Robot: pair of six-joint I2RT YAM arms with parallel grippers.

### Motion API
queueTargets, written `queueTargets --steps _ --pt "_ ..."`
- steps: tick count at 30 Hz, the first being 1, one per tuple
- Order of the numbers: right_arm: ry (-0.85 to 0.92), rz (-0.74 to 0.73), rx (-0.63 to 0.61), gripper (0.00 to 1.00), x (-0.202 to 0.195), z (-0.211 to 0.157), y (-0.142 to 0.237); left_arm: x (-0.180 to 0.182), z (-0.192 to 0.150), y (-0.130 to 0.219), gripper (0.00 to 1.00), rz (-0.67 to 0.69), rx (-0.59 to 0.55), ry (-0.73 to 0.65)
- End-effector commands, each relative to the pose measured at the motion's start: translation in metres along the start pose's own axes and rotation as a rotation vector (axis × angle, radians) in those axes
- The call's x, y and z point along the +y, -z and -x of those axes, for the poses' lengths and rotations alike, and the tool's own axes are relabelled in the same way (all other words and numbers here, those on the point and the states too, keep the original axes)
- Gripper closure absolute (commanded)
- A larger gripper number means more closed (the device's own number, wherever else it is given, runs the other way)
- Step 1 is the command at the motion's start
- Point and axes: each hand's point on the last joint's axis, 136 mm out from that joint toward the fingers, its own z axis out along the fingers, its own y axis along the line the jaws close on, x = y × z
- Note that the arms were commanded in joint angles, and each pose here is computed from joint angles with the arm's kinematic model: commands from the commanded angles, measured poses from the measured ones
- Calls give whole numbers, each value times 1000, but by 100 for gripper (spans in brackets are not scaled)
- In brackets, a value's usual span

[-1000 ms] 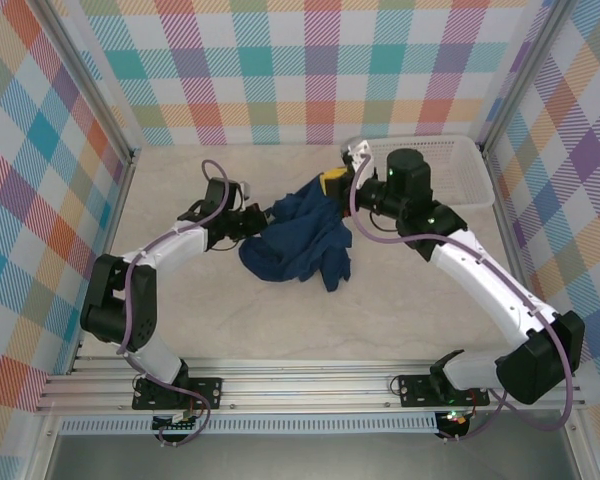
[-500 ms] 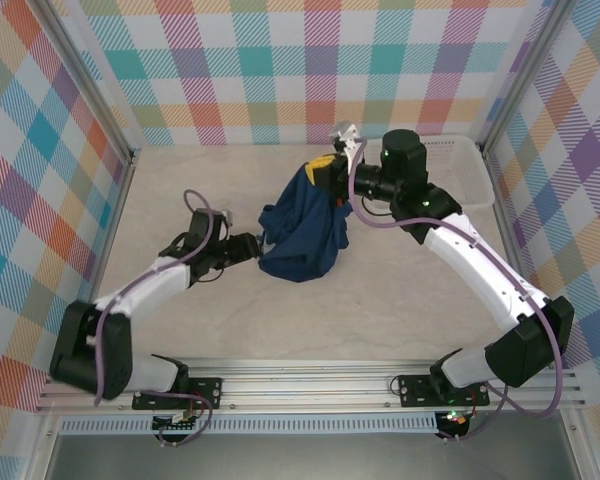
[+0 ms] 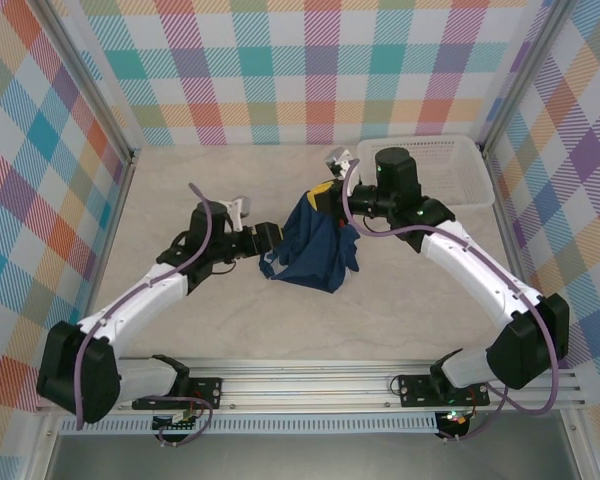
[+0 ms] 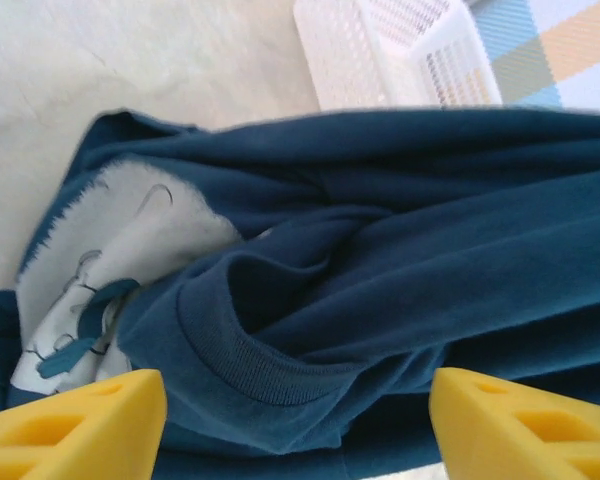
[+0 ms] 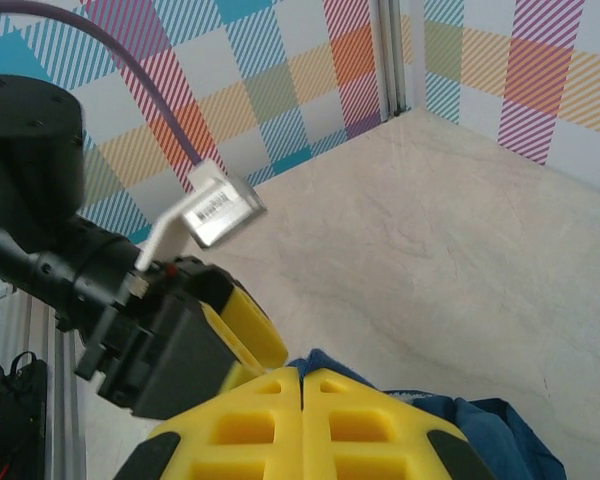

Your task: Fold the inside-out t-shirt

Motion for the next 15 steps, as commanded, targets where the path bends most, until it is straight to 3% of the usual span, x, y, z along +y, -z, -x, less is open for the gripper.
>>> queueTargets --steps 1,15 --pt "58 22 -77 100 12 23 14 -9 5 -7 36 -27 10 5" --pt "44 -16 -83 100 8 14 17 -9 13 -29 79 -36 33 -28"
